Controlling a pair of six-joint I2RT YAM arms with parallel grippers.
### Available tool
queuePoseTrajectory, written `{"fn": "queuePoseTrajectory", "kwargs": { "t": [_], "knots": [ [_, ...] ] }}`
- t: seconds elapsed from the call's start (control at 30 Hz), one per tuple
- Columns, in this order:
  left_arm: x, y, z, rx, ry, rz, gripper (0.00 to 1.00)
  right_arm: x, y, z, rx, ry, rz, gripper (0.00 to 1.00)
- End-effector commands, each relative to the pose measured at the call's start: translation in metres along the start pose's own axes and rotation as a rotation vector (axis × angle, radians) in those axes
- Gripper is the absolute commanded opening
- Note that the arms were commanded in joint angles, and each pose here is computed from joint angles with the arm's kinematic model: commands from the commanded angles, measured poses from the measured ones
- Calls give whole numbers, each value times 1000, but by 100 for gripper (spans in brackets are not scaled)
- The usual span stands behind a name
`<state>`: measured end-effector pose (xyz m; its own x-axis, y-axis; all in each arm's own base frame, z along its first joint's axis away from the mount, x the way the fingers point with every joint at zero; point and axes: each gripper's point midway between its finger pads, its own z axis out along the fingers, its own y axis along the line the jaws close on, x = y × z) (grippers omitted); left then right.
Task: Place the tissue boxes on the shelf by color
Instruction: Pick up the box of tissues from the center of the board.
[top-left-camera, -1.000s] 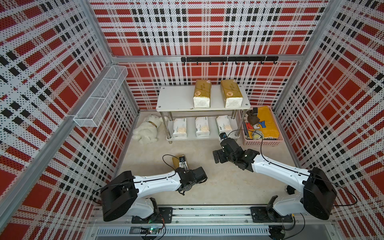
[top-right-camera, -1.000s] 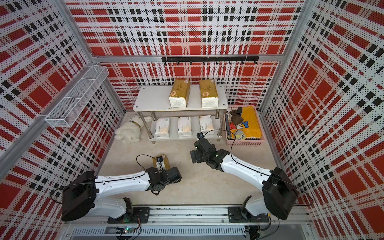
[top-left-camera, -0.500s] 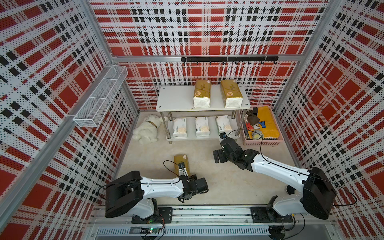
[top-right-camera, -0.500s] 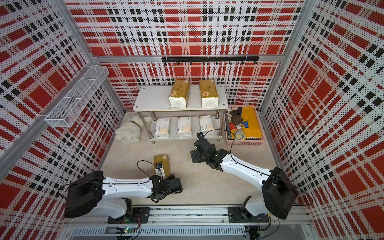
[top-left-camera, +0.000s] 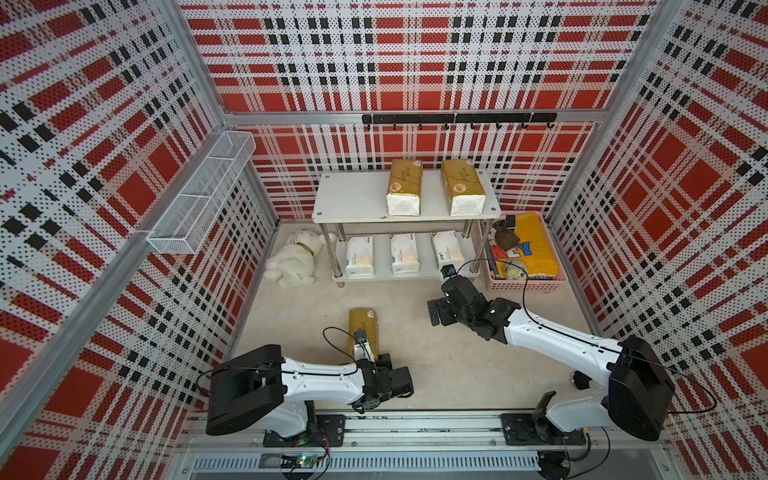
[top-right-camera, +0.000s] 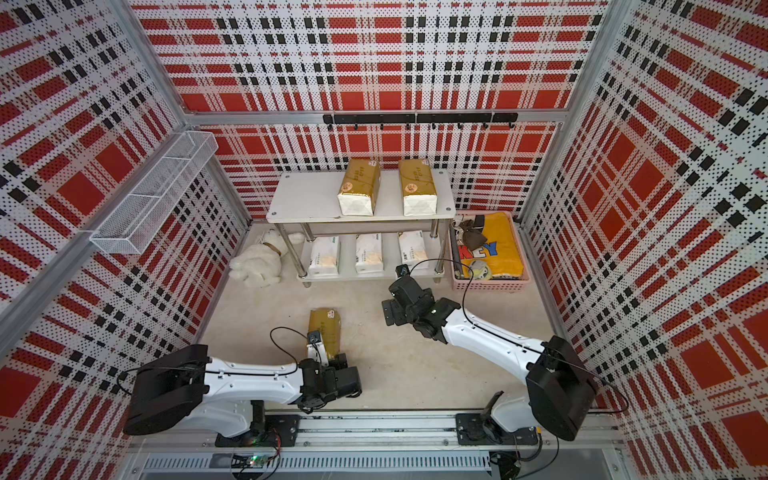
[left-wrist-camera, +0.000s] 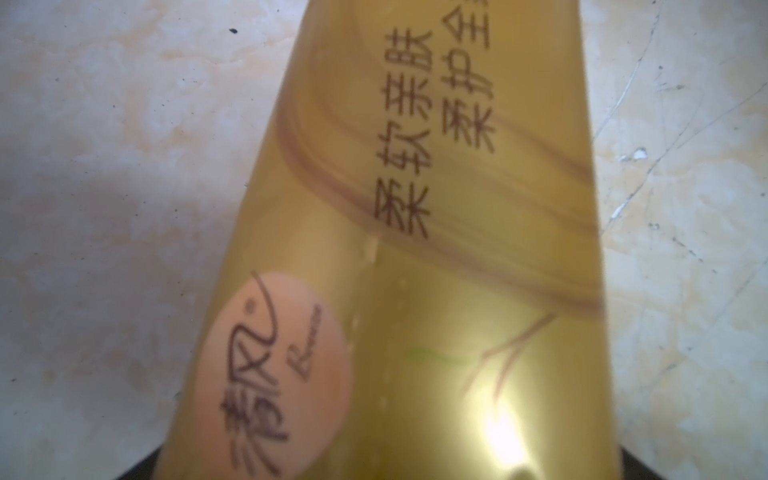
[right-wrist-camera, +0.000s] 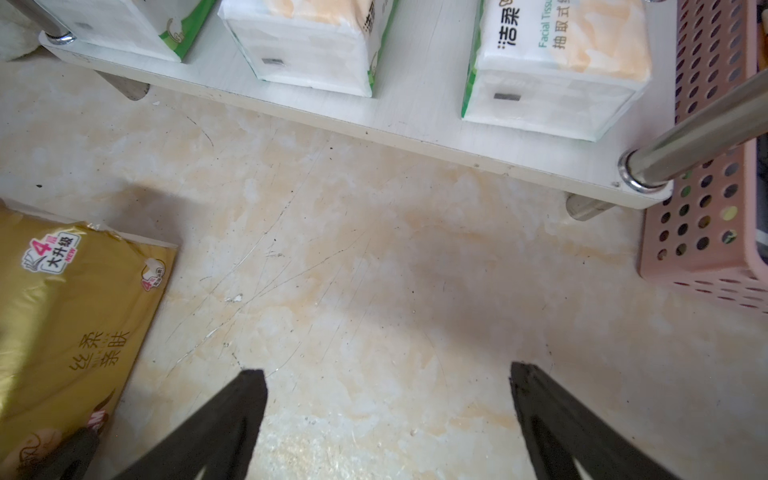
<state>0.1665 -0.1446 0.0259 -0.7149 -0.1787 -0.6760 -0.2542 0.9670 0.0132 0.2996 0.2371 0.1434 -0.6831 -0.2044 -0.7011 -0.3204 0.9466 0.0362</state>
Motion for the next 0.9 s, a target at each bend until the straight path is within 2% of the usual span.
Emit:
{"fn": "queuePoseTrajectory", "kwargs": {
  "t": [0.0,0.37,0.87],
  "knots": [
    [-5,-2,-1,22,-29,-30,100,3,-4,-5,18,-5,7,100],
    [-6,0,0,26,-52,-8,100,7,-8,-6,37,6,15,100],
    [-24,-8,-4,45,-79,-3,99,11,-9,-5,40,13,23,100]
  ]
}}
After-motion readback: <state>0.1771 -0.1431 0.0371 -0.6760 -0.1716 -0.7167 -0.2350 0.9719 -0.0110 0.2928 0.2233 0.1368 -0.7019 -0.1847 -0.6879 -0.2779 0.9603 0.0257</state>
